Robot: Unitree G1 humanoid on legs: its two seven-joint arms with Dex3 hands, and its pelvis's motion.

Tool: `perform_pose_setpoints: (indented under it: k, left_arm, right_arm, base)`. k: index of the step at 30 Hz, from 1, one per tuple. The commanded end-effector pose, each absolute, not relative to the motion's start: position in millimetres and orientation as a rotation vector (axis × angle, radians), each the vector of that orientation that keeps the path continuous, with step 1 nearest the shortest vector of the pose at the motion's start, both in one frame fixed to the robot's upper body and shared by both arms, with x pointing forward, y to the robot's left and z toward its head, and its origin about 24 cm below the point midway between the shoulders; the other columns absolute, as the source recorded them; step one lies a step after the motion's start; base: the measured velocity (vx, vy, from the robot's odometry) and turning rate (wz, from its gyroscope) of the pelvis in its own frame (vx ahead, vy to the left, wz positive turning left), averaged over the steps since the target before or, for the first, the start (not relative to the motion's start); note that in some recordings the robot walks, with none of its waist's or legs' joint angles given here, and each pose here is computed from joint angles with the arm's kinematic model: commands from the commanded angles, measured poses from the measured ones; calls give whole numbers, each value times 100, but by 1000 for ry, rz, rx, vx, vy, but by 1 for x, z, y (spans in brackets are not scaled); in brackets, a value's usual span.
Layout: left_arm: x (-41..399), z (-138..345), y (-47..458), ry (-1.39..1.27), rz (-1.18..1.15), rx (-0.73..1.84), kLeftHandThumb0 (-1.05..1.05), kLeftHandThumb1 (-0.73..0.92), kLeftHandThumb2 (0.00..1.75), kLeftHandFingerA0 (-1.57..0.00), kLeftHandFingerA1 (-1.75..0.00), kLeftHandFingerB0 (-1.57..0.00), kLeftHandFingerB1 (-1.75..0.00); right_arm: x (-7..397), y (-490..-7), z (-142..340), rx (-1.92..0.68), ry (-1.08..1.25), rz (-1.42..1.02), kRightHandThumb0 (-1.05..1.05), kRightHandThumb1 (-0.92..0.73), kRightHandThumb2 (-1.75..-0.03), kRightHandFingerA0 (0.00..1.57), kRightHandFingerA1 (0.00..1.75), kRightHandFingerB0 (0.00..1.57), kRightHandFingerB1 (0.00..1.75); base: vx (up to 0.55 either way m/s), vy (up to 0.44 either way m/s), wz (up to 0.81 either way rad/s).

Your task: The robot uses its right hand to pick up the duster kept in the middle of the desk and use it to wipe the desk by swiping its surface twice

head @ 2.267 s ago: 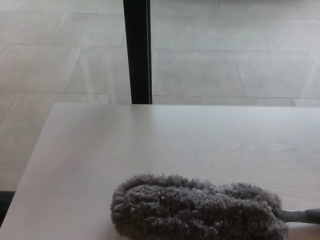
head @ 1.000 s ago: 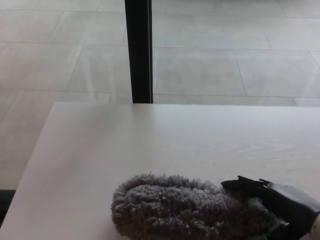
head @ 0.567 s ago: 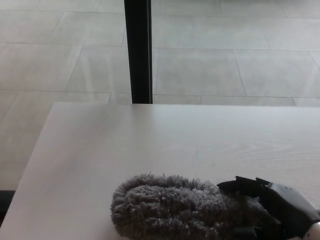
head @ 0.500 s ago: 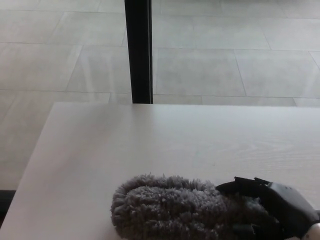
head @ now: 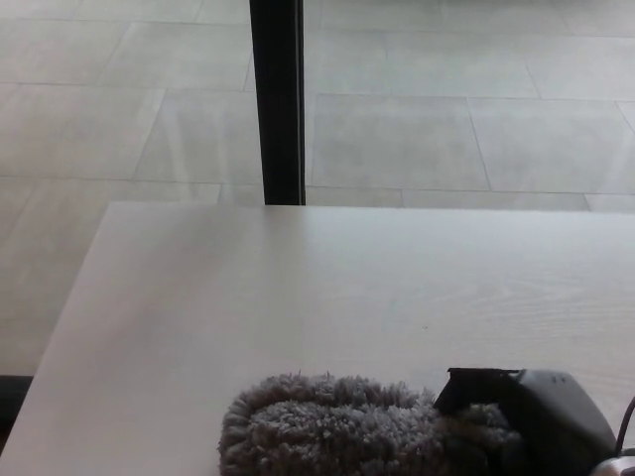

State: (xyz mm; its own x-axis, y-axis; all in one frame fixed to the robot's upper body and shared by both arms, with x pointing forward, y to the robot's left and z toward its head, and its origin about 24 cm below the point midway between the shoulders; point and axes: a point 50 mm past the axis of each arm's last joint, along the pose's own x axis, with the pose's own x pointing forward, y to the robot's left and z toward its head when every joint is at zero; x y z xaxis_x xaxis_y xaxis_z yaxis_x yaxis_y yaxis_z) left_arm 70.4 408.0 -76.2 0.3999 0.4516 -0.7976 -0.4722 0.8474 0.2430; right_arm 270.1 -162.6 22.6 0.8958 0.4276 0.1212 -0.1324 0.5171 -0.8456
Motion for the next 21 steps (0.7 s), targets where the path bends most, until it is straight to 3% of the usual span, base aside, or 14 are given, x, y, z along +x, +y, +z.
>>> perform_pose_setpoints:
  k: [1,3,4,6,8,12,13,16,17,18,19,21]
  left_arm:
    - [80,-67,414,941,544,10,-57,55,93,-50,-67,-36,-56]
    - [82,-67,413,937,543,9,-57,55,93,-50,-67,-36,-56]
    - [83,-67,414,934,541,-6,-52,70,61,-48,-57,-41,-43]
    - [87,-65,414,920,540,-7,-53,71,61,-47,-54,-44,-43]
    - [91,-65,413,912,537,-8,-53,70,61,-49,-54,-45,-44]
    - [93,-66,412,903,544,-33,-52,68,60,-49,-55,-47,-44]
    - [93,-66,412,901,552,-38,-50,69,60,-49,-57,-45,-44]
    - [94,-66,411,893,542,-43,-50,69,60,-48,-58,-44,-45]
    - [94,-66,411,892,545,-43,-51,68,61,-49,-58,-45,-45]
    - [94,-67,410,892,542,-41,-52,68,60,-48,-58,-43,-43]
    - [94,-67,410,898,539,-25,-53,67,60,-49,-56,-44,-43]
    - [94,-68,410,897,559,-55,-50,66,60,-49,-57,-46,-44]
  right_arm:
    - [255,-167,9,-1257,-653,269,-25,-63,-75,85,169,84,102]
    - [255,-168,9,-1259,-659,263,-25,-63,-75,85,169,84,102]
    - [254,-171,8,-1306,-731,258,-34,-60,-68,84,166,91,94]
    - [254,-175,5,-1372,-779,268,-37,-59,-62,82,165,90,92]
    - [253,-182,-1,-1477,-820,324,-37,-57,-70,86,161,85,95]
    - [249,-185,-8,-1512,-854,349,-36,-53,-75,90,159,89,99]
    - [248,-186,-12,-1533,-854,364,-37,-43,-99,118,129,91,105]
    - [247,-187,-19,-1585,-819,399,-38,-47,-102,120,131,88,104]
    - [247,-188,-20,-1592,-817,408,-34,-44,-88,116,159,92,106]
    - [248,-190,-23,-1642,-796,452,-39,-45,-103,128,135,87,93]
    - [249,-192,-25,-1660,-792,455,-36,-51,-86,106,170,92,93]
    - [252,-197,-25,-1677,-767,466,-35,-46,-90,108,169,94,92]
  base:
    - [0,0,0]
    - [0,0,0]
    - [0,0,0]
    - [0,0,0]
    - [0,0,0]
    - [0,0,0]
    - [0,0,0]
    - [0,0,0]
    - [0,0,0]
    - [0,0,0]
    - [0,0,0]
    - [0,0,0]
